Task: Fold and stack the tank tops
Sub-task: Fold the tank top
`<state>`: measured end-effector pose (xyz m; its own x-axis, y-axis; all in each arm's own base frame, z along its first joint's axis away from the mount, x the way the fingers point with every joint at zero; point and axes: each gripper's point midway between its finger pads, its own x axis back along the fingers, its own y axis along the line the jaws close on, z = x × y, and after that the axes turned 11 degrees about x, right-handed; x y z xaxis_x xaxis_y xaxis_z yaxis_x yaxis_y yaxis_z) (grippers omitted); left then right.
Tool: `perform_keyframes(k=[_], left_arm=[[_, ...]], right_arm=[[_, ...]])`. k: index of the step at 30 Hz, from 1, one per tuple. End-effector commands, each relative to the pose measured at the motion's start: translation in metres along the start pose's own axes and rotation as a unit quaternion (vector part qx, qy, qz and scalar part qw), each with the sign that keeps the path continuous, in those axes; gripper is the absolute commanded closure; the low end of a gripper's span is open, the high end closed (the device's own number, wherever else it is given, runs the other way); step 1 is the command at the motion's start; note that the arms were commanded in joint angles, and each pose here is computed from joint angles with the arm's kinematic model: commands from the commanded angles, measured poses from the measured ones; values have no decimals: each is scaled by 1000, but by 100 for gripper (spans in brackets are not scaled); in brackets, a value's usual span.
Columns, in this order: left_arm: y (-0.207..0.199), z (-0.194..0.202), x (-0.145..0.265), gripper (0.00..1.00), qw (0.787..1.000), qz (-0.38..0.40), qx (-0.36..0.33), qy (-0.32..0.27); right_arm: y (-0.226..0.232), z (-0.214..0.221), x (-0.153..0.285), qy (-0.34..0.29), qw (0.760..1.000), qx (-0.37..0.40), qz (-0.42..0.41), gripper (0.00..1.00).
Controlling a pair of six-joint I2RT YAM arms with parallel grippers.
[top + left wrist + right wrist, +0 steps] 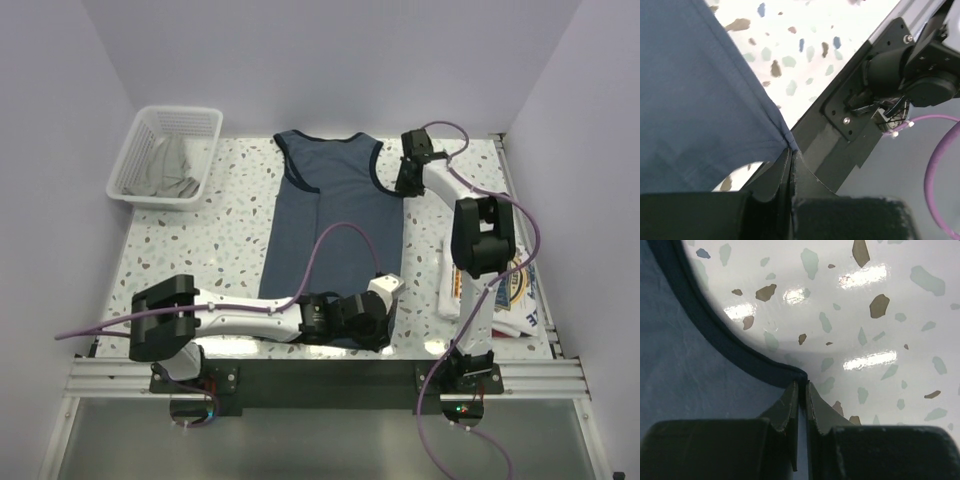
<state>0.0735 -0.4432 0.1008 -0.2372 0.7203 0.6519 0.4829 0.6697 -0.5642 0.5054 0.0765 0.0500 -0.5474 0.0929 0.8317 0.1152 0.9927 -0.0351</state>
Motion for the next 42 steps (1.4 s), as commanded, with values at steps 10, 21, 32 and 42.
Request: perform_keyframes(k=[10, 21, 32, 42], left_arm=[[50, -16, 49, 100, 990, -53, 95, -88], [105, 9, 75, 100, 978, -115, 148, -96], [147, 33, 90, 100, 966, -174, 169, -91], [162, 47, 92, 100, 962, -197, 171, -76]], right_arm=[[47, -56, 47, -87, 992, -44, -74, 100], [130, -58, 34, -95, 988, -27, -120, 100], [184, -51, 28, -97, 983, -16, -153, 100], [221, -47, 27, -99, 979, 4, -178, 100]])
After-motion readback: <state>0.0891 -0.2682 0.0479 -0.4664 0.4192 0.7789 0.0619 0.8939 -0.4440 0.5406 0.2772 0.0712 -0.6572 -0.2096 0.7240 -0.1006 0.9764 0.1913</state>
